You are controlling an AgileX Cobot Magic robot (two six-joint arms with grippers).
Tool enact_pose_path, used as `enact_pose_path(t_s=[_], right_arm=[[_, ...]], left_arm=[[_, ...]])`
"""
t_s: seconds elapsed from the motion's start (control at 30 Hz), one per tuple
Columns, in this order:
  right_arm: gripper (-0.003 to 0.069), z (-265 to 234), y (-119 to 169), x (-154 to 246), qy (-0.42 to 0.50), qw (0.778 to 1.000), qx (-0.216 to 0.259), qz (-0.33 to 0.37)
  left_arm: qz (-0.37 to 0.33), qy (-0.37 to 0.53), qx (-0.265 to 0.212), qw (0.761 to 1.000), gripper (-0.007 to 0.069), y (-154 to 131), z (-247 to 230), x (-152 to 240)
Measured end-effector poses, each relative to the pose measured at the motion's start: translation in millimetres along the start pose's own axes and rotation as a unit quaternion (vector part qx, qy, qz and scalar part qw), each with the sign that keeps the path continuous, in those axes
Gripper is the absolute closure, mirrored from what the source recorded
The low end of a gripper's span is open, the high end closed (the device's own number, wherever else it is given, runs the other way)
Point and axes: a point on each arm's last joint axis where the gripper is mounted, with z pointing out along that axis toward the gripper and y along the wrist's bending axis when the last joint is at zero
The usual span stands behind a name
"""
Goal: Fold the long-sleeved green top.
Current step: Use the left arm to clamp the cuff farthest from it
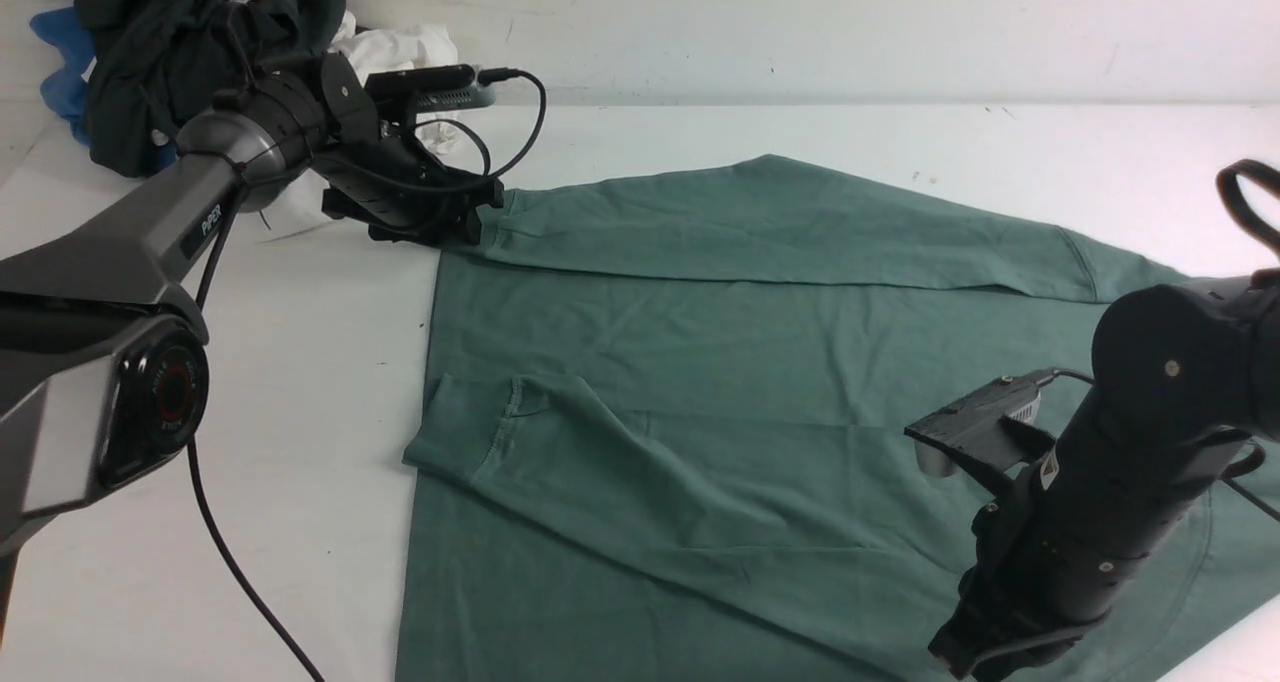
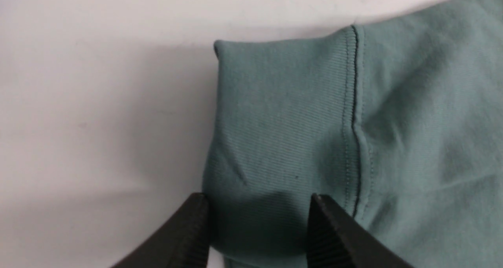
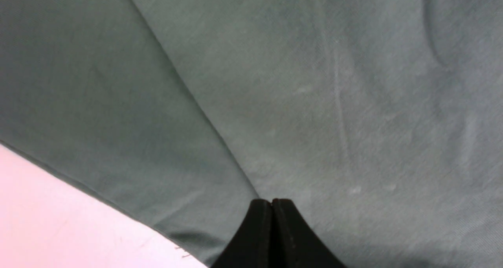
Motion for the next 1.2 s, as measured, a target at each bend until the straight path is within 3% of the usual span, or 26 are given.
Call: enact_pose_path(t_s=[0.07,0.23,0.33,0.47,0.5,0.63,0.97,1.2], right_arm=[[0.0668,0.0,0.0,0.0,0.0,1.0,0.0,0.0],[0.0668,0.0,-0.1,-0.2,-0.001,1.0,0.0,0.0],[0.0668,0.0,-0.8,-2.1,-0.012,1.0,0.004,0.0],[0.0668,-0.1,-1.4,-4.4,-0.024,1.0,0.007,0.001],[0.0668,-0.1,-1.6,-4.9,-0.027,1.0,0.009,0.001],[0.0668,-0.1,-1.4,-4.6,-0.025,1.0,0.008,0.001],[0.0668,-0.3,-1.6,-7.5,-0.041,0.999,0.009,0.005],[0.0668,-0.4,-2.3,-9.7,-0.054,0.998,0.012,0.006]], left_arm=[[0.0,0.003,0.001,1.0,0.0292,0.1,-2.5,-1.4],[0.014,0.008,-0.001,1.0,0.0181,1.1,-12.0,-7.3],[0.031,0.021,-0.003,0.999,0.0176,4.9,-5.4,-2.6],[0.052,0.026,0.002,0.998,0.0277,6.0,1.1,0.7],[0.062,0.028,0.003,0.998,0.0362,6.0,1.2,1.0],[0.065,0.034,0.011,0.997,0.0567,3.8,-1.7,1.2],[0.095,0.024,0.016,0.995,0.0592,-11.7,-43.4,-14.8],[0.1,0.038,0.017,0.994,0.059,-12.2,-44.0,-12.6]])
